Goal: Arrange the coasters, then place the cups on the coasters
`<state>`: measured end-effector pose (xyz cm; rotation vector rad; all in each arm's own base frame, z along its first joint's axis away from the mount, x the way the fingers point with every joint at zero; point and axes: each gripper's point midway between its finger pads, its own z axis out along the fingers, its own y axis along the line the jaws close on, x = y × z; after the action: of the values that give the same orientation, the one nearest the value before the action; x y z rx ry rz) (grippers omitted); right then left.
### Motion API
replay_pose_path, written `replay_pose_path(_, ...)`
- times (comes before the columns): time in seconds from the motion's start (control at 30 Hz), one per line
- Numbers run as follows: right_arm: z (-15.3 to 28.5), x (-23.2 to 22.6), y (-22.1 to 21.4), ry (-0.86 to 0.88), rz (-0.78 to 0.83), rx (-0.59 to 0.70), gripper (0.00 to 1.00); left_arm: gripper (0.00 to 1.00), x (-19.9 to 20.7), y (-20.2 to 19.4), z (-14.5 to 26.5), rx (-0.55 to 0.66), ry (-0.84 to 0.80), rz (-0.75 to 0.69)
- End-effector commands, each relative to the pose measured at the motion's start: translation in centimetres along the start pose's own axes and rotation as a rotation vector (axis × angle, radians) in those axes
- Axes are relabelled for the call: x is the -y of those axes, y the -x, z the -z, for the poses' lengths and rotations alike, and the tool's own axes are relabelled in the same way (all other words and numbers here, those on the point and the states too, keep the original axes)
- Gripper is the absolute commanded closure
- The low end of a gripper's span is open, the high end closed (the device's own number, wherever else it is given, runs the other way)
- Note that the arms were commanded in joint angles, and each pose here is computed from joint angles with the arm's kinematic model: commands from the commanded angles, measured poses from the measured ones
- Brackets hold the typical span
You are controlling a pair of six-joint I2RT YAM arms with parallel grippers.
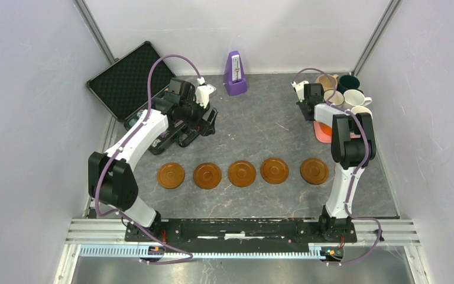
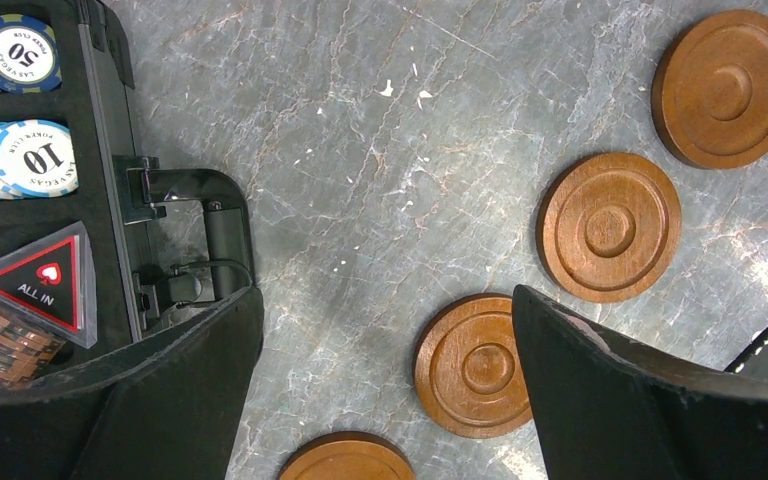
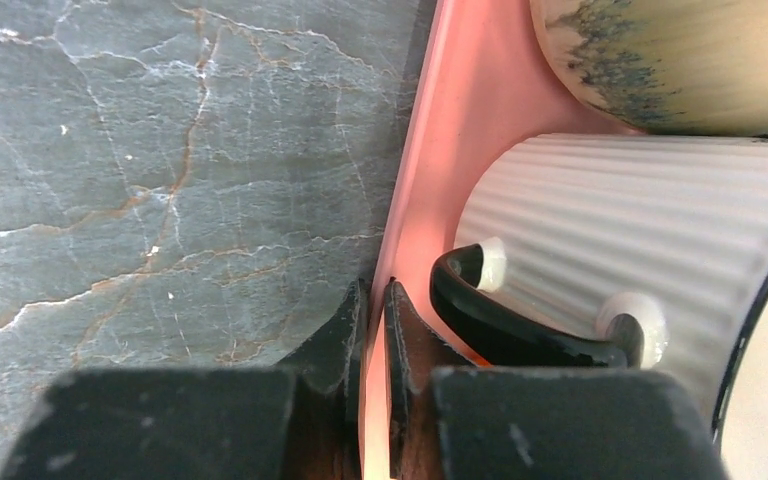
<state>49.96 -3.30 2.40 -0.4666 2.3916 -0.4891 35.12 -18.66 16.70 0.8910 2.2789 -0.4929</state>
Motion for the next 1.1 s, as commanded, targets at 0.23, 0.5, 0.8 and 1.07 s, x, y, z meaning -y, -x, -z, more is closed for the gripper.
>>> replay_pose_path(0.23,-0.6,-4.9,1.0,0.226,0.111,0.028,1.0,0.0,0.1,2.2,1.8,0.059,0.018,0.014)
replay_pose_path(0.5,2.2,-11.4,2.0,0.425,0.35,0.131,1.0,0.0,-0.2,2.1,1.7,0.055,0.029,0.031)
replay_pose_path(0.8,4.8,-16.8,2.3,0.586,0.515,0.187,1.0,0.0,-1.4,2.4,2.2,0.076,0.024,0.126)
replay_pose_path(1.07,7.6,-20.9,0.9,0.702,0.651,0.216,1.0,0.0,-1.9,2.4,2.4,0.081,0.029,0.153)
